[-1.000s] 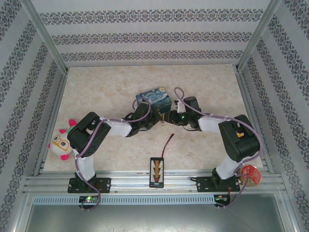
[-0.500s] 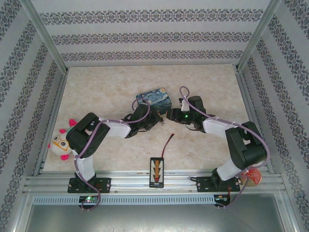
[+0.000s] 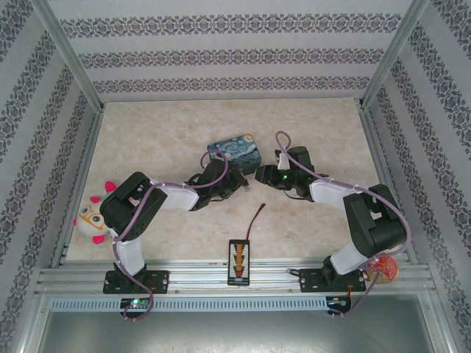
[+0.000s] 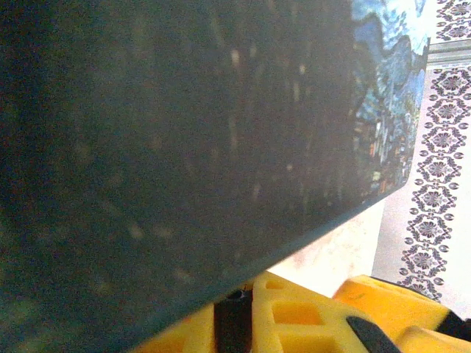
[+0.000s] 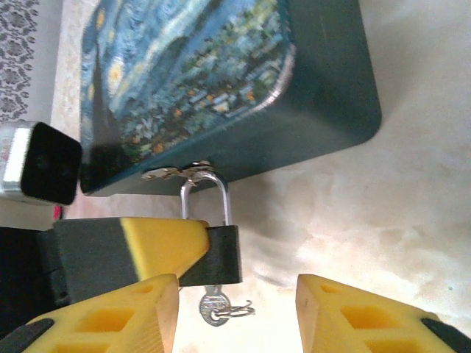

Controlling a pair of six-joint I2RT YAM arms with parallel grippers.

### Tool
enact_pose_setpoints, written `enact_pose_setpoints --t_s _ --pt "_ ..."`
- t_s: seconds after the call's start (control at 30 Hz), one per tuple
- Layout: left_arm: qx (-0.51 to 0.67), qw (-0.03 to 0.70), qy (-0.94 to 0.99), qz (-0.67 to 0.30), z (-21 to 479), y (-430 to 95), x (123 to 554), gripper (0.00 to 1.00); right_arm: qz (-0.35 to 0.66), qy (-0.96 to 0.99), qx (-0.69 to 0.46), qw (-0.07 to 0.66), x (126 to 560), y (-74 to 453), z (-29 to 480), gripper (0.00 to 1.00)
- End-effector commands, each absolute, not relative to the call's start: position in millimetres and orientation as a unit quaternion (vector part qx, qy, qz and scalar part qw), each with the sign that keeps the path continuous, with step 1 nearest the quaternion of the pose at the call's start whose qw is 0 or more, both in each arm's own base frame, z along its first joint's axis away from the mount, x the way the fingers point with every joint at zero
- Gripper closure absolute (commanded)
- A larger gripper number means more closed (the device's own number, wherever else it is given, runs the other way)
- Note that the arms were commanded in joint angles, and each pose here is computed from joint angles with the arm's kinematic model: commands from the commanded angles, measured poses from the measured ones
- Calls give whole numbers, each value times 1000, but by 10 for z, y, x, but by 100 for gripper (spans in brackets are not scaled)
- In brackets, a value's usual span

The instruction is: Unlock the padlock with the key

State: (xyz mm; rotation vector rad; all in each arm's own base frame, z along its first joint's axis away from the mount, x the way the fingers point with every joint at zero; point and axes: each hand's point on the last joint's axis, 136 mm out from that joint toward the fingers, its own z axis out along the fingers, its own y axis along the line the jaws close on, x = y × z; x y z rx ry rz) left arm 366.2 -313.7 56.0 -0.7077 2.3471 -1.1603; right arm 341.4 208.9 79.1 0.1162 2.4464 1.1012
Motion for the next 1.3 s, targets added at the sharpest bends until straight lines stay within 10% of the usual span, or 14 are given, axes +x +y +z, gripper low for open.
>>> enact_pose_setpoints --t_s 0.0,0.53,0.93,1.27 --pt "-268 180 862 -391 338 -3058 3499 83 404 886 49 221 3485 2119 792 55" --pt "-276 168 868 -377 232 -3000 3421 67 407 893 35 187 3509 2316 590 59" --pt "-236 247 878 -336 774 -2740 3447 1 370 906 -1 204 3453 2253 590 56" --pt "-198 316 894 -249 1118 -2395 3504 1 338 915 -57 214 3382 2348 678 54"
